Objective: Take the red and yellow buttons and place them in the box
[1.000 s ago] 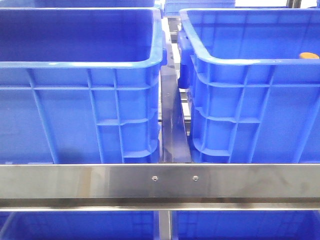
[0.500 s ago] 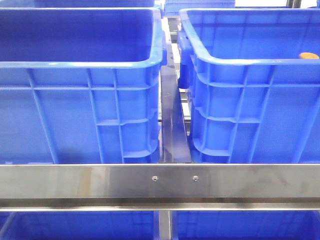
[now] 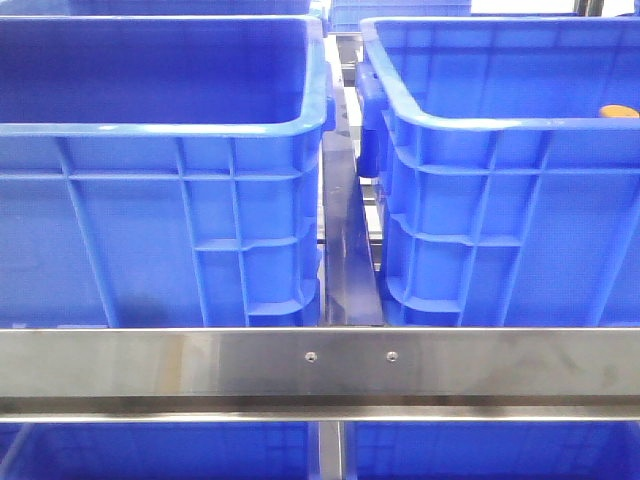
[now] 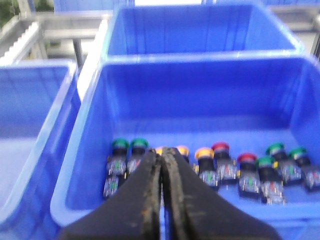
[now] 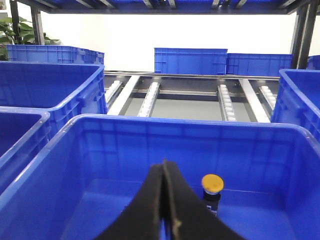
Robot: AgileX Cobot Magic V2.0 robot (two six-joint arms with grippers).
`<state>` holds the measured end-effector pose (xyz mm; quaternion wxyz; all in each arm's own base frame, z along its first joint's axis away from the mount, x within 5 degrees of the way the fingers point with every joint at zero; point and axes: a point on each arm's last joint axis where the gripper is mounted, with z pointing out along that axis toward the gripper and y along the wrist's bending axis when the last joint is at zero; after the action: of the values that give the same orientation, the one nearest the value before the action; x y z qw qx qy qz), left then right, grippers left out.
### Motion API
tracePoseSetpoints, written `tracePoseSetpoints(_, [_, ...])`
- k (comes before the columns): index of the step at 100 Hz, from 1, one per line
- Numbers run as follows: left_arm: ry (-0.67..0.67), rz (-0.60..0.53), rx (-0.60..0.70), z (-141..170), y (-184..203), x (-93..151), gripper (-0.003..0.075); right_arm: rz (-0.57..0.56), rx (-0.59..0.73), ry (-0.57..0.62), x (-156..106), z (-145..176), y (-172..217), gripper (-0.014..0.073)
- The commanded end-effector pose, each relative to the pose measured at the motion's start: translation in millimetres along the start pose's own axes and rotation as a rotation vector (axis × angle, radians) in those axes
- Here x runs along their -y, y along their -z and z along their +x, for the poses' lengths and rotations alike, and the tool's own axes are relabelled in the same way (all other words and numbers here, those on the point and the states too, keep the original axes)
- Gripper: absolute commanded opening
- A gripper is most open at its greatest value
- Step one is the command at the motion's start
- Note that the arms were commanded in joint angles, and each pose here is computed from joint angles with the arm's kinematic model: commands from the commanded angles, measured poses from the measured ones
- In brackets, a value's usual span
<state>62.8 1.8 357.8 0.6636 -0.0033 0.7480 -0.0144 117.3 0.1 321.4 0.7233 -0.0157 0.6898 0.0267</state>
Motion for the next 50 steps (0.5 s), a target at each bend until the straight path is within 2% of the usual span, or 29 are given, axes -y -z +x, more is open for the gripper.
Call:
tracePoseSetpoints(1, [-0.011, 0.031, 0.156, -6.3, 2.7, 2.4, -0.0019, -0.019, 0.061, -0.089, -1.6, -12.0, 0.7, -0.0068])
tracePoseSetpoints(21, [-0.099, 0.052, 0.244, 31.8, 0.9, 4.4, -0.0019, -0.019, 0.061, -0.089, -1.6, -12.0, 0.7, -0.0068])
tracePoseSetpoints(50, [-0.080, -0.016, 0.262, 87.9, -0.3, -0.4, -0.0019, -0.019, 0.061, -0.089, -1.6, -12.0, 0.7, -0.0068])
